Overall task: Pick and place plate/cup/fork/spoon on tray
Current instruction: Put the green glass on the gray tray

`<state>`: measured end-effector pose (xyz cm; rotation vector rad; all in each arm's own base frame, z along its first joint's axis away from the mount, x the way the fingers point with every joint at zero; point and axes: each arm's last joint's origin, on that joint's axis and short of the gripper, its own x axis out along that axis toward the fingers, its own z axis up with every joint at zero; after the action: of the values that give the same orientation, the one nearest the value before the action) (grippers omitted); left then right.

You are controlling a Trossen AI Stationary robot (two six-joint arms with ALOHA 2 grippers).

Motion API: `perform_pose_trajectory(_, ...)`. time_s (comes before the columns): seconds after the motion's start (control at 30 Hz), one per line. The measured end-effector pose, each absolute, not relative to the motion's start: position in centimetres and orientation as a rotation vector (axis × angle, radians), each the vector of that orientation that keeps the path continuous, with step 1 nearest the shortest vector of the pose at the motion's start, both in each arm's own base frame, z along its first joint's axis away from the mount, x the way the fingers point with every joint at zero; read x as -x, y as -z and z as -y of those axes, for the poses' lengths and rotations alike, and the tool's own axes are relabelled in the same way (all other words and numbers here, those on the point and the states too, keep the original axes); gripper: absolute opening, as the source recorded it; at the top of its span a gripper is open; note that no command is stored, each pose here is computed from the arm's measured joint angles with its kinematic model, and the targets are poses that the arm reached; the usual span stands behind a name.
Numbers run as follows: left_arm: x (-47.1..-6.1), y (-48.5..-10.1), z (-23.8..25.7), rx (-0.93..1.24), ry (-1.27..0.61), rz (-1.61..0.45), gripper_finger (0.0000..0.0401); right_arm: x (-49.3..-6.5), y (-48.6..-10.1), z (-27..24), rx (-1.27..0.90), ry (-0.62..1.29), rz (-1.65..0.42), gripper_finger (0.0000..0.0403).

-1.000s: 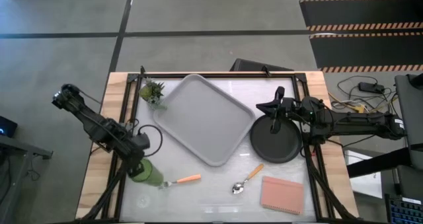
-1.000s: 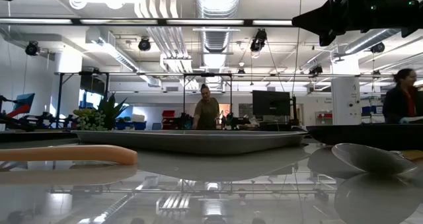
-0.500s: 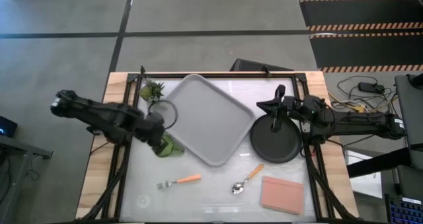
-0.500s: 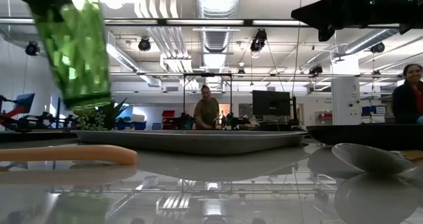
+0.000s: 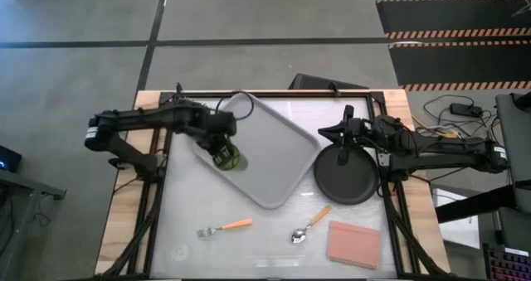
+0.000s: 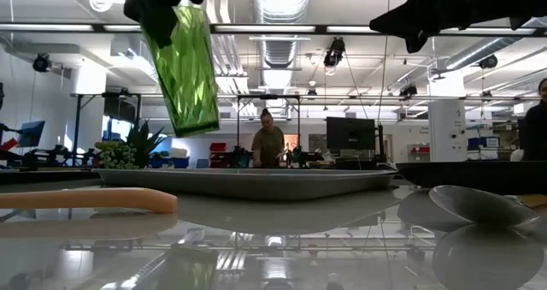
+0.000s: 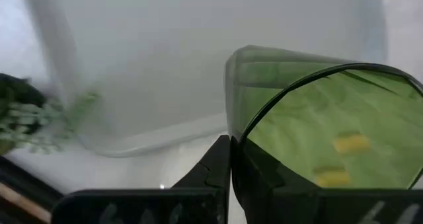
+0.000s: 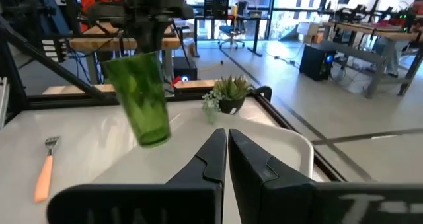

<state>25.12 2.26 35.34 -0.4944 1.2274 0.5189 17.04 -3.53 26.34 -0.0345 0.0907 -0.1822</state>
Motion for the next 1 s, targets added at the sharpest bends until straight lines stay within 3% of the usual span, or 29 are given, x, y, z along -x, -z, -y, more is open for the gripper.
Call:
perform_pose_trajectory(0.53, -23.0, -34.9, -9.7, 0.526, -0.658, -1.266, 0.0000, -17.0, -26.1, 3.6, 0.016, 0.185, -0.111, 0.0009)
perform_pose_trajectory(1.0, -22.4, -30.9, -10.4, 0.560, -0.624, -1.425, 0.0000, -17.0, -26.0, 3.6, 0.023, 0.184, -0.125, 0.0009)
